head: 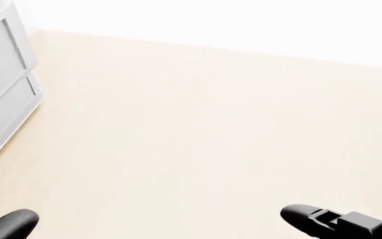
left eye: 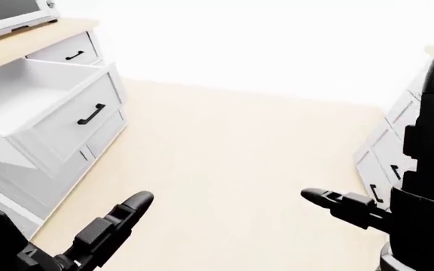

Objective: Close the right drawer.

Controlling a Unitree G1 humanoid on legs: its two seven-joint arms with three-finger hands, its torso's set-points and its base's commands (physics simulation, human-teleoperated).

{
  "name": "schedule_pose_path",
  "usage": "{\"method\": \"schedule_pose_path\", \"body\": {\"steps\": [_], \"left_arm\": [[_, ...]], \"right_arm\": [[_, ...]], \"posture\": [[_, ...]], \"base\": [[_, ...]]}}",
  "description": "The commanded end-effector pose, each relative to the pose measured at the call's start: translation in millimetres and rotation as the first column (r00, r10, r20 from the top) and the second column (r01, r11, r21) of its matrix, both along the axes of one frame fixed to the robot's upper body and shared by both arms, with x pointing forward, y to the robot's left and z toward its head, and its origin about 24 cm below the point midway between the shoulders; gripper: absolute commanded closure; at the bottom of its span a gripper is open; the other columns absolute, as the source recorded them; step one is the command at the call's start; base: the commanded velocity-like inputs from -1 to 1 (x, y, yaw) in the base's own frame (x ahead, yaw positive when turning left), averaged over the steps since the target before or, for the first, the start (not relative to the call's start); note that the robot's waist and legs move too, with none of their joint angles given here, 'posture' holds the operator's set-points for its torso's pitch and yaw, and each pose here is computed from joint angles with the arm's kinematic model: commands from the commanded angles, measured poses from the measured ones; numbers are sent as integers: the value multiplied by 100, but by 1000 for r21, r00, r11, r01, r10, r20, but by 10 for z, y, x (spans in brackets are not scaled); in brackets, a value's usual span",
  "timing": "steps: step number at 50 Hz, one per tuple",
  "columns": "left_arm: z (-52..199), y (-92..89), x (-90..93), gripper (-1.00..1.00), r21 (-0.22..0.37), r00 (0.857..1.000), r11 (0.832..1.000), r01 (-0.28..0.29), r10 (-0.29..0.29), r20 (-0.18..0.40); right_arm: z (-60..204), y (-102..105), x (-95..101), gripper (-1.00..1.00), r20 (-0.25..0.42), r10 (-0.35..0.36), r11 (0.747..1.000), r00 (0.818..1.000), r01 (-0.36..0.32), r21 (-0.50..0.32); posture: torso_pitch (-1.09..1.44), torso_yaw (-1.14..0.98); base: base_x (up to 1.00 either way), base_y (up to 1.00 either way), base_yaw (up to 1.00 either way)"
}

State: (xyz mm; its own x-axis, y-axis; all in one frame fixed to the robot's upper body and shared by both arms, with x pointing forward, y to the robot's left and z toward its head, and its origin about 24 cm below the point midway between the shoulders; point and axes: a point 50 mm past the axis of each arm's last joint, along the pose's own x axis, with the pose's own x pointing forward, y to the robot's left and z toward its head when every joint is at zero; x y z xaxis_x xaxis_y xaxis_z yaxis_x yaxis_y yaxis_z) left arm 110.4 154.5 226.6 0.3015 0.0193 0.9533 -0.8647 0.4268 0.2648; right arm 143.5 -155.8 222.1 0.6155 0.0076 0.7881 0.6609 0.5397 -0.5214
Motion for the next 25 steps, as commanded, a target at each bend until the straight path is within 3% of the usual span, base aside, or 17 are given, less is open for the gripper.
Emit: {"method": "schedule_pose_path", "body": {"steps": [1, 25], "left_arm": [[37, -18, -39, -100, 8, 999, 1000, 7, -7, 32], [34, -20, -36, -100, 7, 1000, 1000, 9, -9, 27]], "right_arm": [[40, 2, -37, -100, 34, -1, 1000, 999, 1, 1], [51, 30, -43, -100, 1, 71, 996, 997, -71, 45]], "posture": [[0, 0], [0, 0]], "base": [[0, 0, -24], [0, 0, -6]]}}
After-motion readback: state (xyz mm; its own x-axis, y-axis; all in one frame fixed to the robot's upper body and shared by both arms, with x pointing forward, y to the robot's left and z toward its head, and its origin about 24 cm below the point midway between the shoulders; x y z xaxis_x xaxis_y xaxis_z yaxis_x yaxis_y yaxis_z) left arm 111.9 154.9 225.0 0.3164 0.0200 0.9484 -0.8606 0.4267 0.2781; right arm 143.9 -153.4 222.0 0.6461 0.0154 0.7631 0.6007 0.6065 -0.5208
